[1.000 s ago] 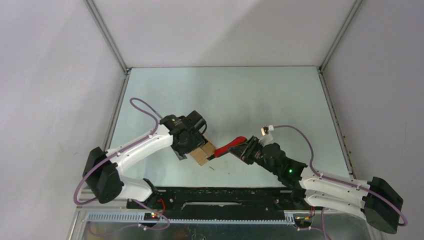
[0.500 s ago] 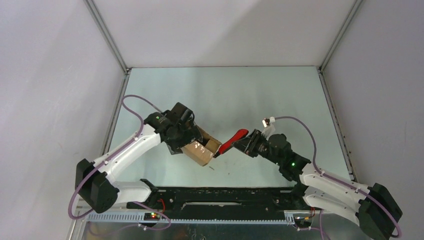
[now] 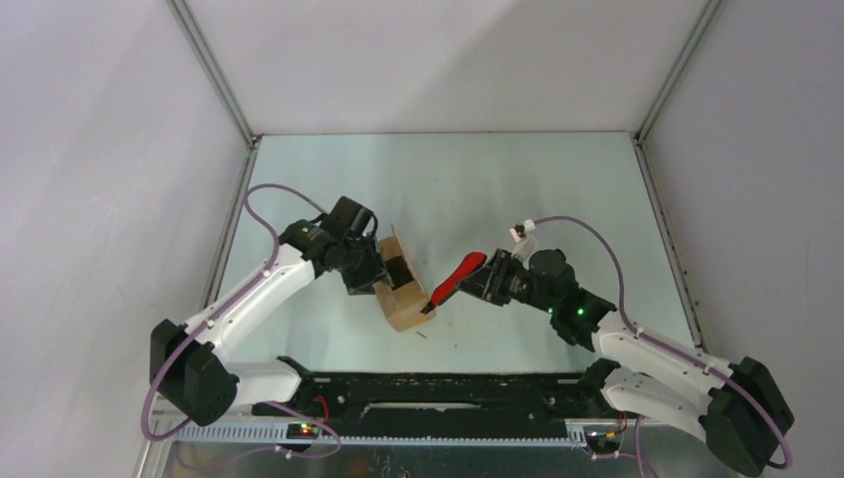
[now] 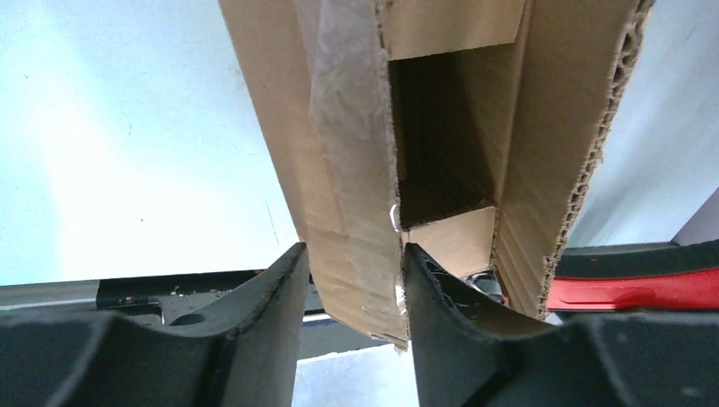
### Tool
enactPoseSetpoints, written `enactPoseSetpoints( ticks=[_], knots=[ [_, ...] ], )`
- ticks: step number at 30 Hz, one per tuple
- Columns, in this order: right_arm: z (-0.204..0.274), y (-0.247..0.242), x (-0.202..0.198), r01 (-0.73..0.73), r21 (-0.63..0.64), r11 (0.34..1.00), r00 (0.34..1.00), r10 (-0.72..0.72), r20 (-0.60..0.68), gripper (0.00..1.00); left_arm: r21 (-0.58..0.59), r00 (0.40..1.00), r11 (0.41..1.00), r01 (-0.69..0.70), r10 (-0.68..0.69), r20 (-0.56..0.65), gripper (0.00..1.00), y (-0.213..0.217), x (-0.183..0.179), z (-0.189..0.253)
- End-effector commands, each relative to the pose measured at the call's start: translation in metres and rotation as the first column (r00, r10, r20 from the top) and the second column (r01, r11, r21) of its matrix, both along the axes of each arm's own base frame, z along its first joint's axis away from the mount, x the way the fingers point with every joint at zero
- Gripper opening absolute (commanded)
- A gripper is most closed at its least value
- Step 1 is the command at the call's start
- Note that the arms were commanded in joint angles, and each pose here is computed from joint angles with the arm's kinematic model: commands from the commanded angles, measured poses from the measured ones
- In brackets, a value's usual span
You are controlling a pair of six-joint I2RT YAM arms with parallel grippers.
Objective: Unpack the express box
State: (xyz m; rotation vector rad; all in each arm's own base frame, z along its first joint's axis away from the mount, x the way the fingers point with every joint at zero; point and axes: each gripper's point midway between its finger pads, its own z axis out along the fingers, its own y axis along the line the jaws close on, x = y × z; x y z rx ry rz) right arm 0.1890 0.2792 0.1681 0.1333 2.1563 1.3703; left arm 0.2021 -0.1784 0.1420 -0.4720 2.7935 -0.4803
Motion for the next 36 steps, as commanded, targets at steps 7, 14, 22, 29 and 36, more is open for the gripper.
enactPoseSetpoints(
  ticks=[7, 14, 22, 29, 36],
  knots=[
    [-0.004, -0.032, 0.017, -0.043, -0.143, 0.989, 0.997, 0.035, -0.063, 0.0, -0.022, 0.995, 0.997, 0.079, -0.077, 0.057, 0.23, 0.0, 0.007, 0.021],
    [-0.059, -0.053, 0.044, -0.01, -0.404, 0.915, 0.994, -0.035, -0.103, 0.0, -0.017, 0.991, 0.995, 0.101, -0.1, 0.088, 0.01, 0.0, 0.01, 0.038],
    [-0.094, -0.06, 0.074, -0.003, -0.553, 0.833, 0.99, -0.076, -0.12, 0.04, -0.079, 0.975, 0.986, 0.147, -0.131, 0.181, 0.0, -0.008, 0.011, 0.05],
    [-0.094, -0.06, 0.082, -0.002, -0.58, 0.815, 0.99, -0.079, -0.116, 0.57, -0.076, 0.966, 0.981, 0.177, -0.158, 0.203, 0.0, -0.008, 0.011, 0.051],
    [-0.023, -0.043, 0.078, 0.076, -0.522, 0.85, 0.997, -0.068, 0.036, 0.99, -0.089, 0.963, 0.978, 0.191, -0.169, 0.208, 0.0, -0.011, 0.012, 0.046]
  ],
)
